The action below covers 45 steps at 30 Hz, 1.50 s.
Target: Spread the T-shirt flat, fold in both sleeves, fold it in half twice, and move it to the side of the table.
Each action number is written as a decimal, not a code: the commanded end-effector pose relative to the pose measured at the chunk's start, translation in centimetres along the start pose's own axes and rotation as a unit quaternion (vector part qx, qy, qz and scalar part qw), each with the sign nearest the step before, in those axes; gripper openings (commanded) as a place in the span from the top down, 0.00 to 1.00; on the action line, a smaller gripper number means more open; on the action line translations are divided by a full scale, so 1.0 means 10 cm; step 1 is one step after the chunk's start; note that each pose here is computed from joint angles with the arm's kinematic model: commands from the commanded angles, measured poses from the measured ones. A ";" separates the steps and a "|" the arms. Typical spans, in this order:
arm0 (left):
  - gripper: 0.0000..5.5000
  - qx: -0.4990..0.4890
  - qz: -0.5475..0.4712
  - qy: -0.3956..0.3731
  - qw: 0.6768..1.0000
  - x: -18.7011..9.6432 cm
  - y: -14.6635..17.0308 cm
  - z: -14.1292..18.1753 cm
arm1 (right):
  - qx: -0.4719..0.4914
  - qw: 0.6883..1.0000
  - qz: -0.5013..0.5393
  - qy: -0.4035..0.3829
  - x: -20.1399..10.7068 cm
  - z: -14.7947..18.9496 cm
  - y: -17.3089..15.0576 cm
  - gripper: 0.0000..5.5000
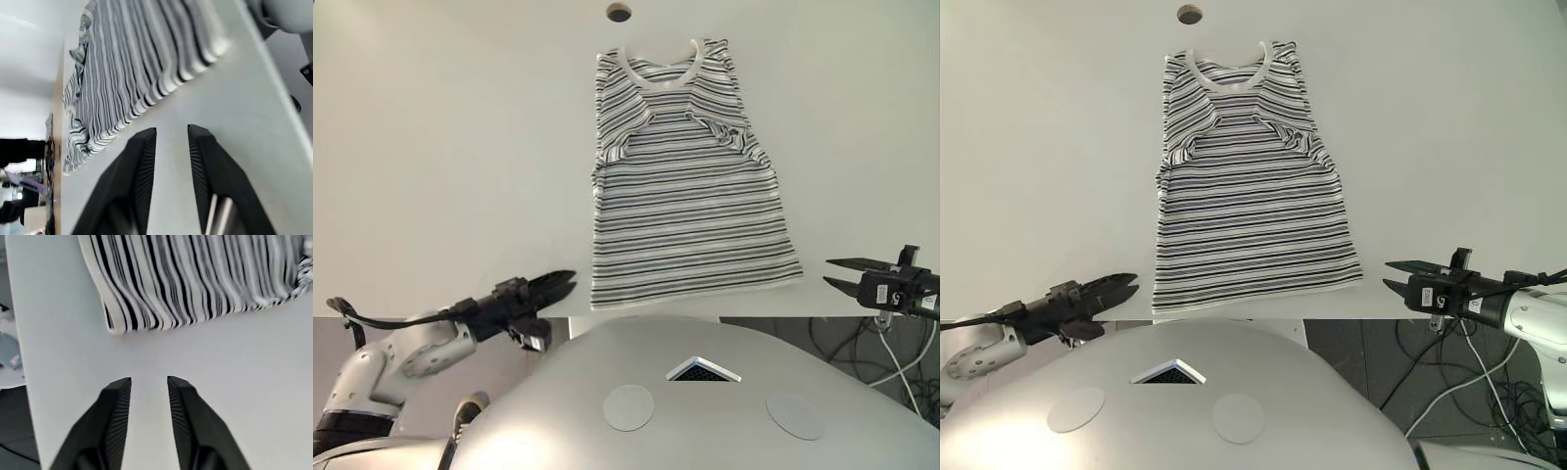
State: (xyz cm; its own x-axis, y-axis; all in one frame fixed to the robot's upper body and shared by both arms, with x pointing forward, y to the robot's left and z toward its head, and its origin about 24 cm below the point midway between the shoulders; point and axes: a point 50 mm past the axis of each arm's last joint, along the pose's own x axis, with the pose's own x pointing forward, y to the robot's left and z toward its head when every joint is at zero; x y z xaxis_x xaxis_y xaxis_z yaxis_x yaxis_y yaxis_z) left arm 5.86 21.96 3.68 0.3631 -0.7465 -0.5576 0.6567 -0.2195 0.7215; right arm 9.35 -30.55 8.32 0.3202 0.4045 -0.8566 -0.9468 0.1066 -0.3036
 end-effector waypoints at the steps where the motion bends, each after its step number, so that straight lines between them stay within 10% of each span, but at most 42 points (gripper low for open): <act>1: 0.68 0.032 -0.078 0.007 0.996 -0.10 -0.12 -0.04 | -0.016 1.000 0.008 0.013 0.02 -0.03 -0.07 0.70; 29: 0.67 0.111 -0.138 -0.088 0.980 0.38 -0.11 -0.06 | -0.014 1.000 0.006 -0.017 0.15 0.12 -0.15 0.70; 45: 0.99 0.104 -0.163 -0.082 0.978 0.36 -0.16 -0.06 | -0.120 0.990 -0.007 0.075 0.13 -0.03 -0.22 0.70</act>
State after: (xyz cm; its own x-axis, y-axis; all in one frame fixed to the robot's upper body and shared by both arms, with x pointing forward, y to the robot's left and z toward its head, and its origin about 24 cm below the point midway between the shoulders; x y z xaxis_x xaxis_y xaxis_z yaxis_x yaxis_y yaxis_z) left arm 7.65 17.60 2.97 0.0631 -0.8700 -0.4890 0.4945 -0.3984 0.7725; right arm 11.59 -30.32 7.60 0.3436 0.2932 -0.8922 -0.9266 -0.0489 -0.3729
